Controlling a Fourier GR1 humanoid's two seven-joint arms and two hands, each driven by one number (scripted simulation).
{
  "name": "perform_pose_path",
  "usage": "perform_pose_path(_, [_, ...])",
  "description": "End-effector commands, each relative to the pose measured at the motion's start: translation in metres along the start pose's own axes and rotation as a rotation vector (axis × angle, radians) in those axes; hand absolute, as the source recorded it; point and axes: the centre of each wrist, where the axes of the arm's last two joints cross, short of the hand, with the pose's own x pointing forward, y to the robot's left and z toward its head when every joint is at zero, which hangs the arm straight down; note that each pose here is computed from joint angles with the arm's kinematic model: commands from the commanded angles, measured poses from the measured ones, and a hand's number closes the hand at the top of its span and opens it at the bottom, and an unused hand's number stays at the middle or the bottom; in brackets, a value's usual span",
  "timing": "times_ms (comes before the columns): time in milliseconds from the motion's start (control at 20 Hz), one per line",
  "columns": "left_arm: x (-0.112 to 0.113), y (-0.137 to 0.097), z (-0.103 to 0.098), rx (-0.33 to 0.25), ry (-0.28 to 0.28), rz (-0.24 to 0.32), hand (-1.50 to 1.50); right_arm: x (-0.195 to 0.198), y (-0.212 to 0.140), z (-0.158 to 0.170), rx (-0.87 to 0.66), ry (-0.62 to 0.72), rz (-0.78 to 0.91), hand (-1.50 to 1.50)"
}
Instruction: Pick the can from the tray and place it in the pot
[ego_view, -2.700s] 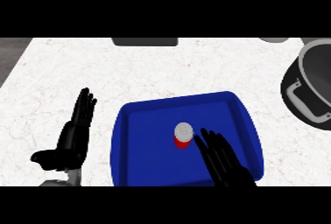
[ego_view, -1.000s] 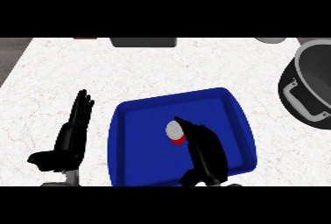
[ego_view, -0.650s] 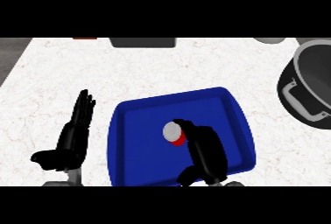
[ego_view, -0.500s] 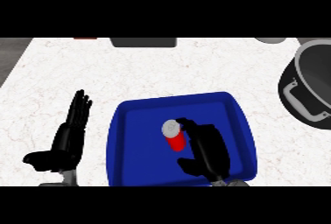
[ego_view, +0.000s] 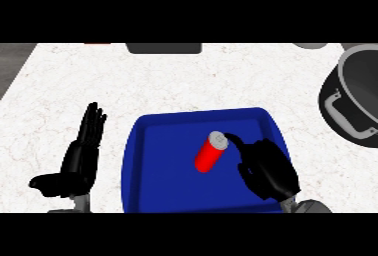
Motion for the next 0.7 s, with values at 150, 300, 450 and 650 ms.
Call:
perform_pose_path(150, [0.009,-0.002,-0.01,0.019,0.006,0.0,0.0,0.003,-0.05,0.042,-0.212,-0.065,-0.021,1.5])
perform_pose_path(300, [-0.009,0.003,0.007,0.007,-0.001,-0.005,0.0,0.02,-0.078,0.054,-0.346,-0.068,-0.01,1.5])
perform_pose_path(450, [-0.007,-0.002,0.007,0.0,0.013,0.003,0.0,0.03,-0.086,0.07,-0.413,0.03,0.025,1.5])
perform_pose_path(650, [0.008,-0.012,-0.009,0.005,0.008,0.004,0.0,-0.009,-0.125,0.067,-0.471,0.126,0.046,1.5])
